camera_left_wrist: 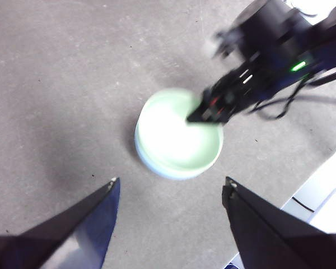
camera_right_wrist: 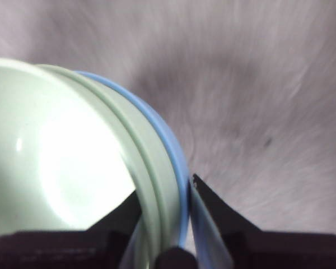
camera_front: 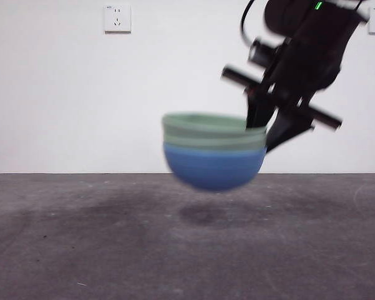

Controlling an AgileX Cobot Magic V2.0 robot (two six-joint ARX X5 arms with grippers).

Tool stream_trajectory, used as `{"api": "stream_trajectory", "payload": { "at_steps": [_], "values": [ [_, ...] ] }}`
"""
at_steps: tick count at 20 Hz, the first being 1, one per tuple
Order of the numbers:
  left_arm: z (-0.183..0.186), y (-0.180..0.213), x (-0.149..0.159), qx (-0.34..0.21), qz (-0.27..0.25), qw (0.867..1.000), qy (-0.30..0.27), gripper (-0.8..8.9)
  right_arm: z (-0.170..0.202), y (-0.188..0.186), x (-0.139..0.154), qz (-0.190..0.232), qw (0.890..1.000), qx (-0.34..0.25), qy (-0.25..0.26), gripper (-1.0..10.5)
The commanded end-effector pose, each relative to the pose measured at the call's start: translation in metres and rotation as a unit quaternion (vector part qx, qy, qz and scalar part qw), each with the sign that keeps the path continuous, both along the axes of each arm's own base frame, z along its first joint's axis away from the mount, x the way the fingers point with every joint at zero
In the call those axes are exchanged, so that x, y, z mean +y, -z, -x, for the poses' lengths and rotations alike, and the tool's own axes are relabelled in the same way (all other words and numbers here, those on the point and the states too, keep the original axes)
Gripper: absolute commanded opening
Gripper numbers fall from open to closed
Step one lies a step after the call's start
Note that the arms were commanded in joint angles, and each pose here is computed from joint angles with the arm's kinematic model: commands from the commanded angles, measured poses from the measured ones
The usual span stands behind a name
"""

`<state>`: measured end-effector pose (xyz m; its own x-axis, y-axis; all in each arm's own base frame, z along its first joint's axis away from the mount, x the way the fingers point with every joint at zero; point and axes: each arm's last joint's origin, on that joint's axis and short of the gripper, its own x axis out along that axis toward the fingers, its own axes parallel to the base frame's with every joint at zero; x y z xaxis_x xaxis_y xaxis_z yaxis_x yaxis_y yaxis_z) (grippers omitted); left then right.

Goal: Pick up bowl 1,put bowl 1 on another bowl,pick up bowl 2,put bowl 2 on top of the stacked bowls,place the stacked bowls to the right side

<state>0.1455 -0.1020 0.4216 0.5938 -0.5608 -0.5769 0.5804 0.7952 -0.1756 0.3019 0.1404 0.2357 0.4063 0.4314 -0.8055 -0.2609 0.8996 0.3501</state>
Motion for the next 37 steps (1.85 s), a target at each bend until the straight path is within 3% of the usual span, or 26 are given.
{"api": "stream_trajectory", "payload": {
  "at_steps": [1, 6, 10, 21, 26, 33, 37],
  "values": [
    [0.000, 0.000, 0.000, -0.007, -0.004, 1.000, 0.002, 3.15, -0.006, -0.008, -0.022, -0.001, 0.999, -0.016, 0.029, -0.1],
    [0.000, 0.000, 0.000, -0.007, -0.004, 1.000, 0.002, 3.15, -0.020, -0.006, -0.076, 0.016, 0.995, -0.013, 0.094, -0.1],
    [-0.001, -0.001, 0.000, -0.009, -0.003, 1.000, 0.002, 3.15, -0.029, 0.008, -0.101, 0.028, 0.992, 0.010, 0.123, -0.1],
    [-0.001, -0.002, 0.000, -0.013, 0.002, 1.000, 0.001, 3.15, -0.040, 0.045, -0.109, 0.066, 0.990, 0.060, 0.109, -0.1],
    [-0.001, -0.002, 0.000, -0.014, 0.003, 1.000, 0.001, 3.15, -0.037, 0.046, -0.115, 0.072, 0.988, 0.078, 0.109, 1.8],
    [-0.001, -0.002, 0.000, -0.012, 0.002, 1.000, 0.001, 3.15, -0.035, 0.043, -0.114, 0.069, 0.989, 0.076, 0.107, 2.0],
    [-0.001, -0.002, 0.000, -0.012, 0.001, 1.000, 0.001, 3.15, -0.021, 0.011, -0.116, 0.064, 0.991, 0.038, 0.110, 2.0]
  ]
}}
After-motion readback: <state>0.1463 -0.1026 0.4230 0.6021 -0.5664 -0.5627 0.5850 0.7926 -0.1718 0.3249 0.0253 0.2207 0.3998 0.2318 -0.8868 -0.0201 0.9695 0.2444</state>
